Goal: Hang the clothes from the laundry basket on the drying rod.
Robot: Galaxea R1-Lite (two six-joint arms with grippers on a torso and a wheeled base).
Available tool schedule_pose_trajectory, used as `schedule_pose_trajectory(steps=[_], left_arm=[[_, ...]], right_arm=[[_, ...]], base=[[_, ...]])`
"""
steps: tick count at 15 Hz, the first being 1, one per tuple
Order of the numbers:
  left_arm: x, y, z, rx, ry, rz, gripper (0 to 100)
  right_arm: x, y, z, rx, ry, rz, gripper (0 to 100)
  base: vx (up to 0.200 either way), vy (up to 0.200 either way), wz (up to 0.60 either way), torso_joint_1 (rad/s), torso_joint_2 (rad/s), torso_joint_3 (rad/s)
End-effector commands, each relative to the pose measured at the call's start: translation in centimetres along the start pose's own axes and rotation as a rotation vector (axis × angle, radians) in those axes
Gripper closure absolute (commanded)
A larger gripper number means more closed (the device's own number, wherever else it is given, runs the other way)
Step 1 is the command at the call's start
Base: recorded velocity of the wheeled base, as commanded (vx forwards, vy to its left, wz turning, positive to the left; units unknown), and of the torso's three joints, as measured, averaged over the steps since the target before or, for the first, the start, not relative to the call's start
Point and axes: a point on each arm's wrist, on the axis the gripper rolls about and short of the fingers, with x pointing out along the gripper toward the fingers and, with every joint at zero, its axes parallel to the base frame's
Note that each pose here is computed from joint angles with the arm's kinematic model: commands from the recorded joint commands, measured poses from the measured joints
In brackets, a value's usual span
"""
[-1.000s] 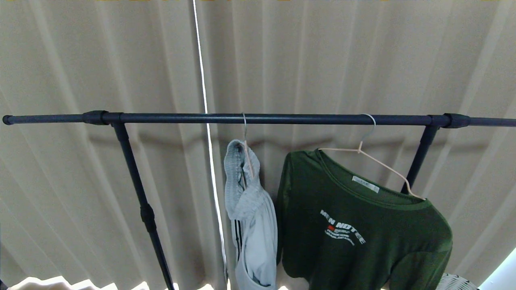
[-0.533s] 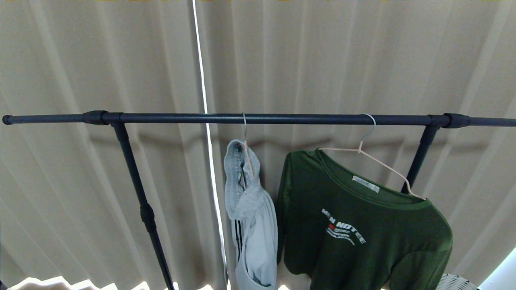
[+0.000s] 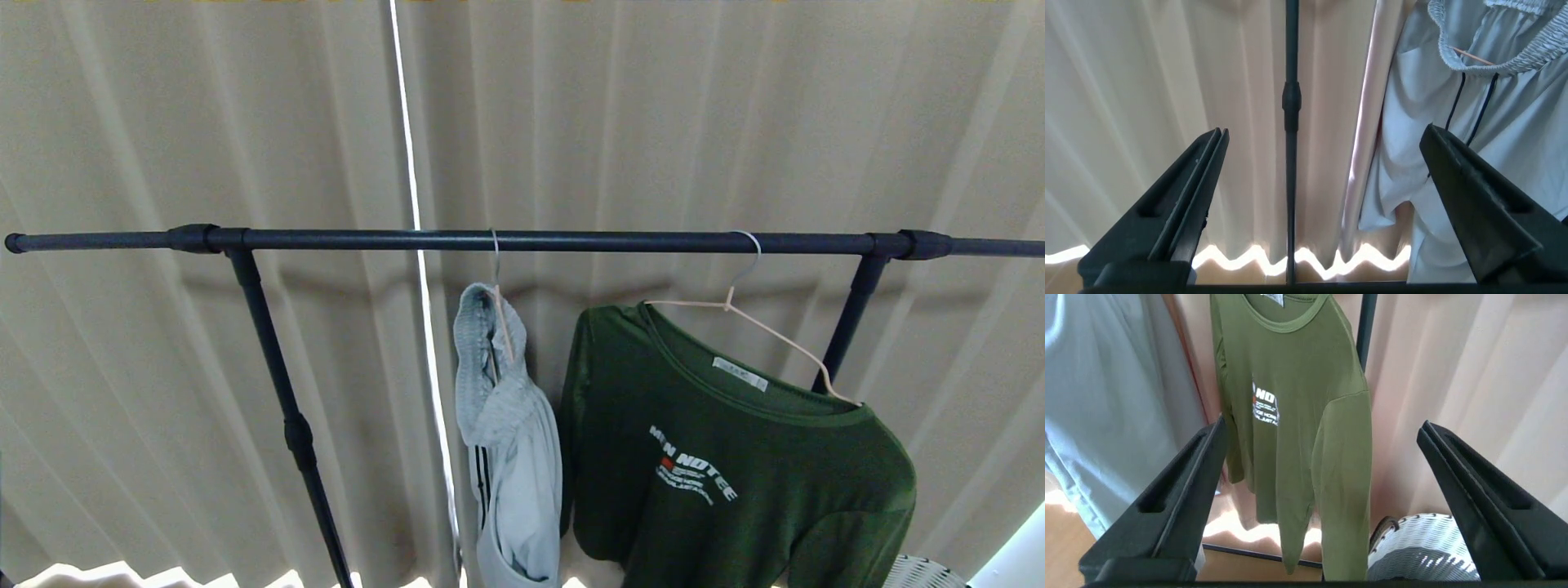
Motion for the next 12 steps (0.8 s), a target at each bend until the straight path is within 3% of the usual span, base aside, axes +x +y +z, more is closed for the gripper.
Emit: schedule_pose_trajectory(steps=[1,12], left_arm=[[-0.01,0.0,-0.01,0.0,-0.001,0.0,0],[-0.01,0.0,-0.01,0.0,-0.001,0.0,0]], right_arm=[[0.03,0.0,0.03,0.0,0.002,-0.001,0],[0.05,-0.01,0.01,-0.001,0.003,-0.004,0]], base=[[0.0,0.0,0.0,0.0,0.0,0.0],[0.0,0.0,0.0,0.0,0.0,0.0]])
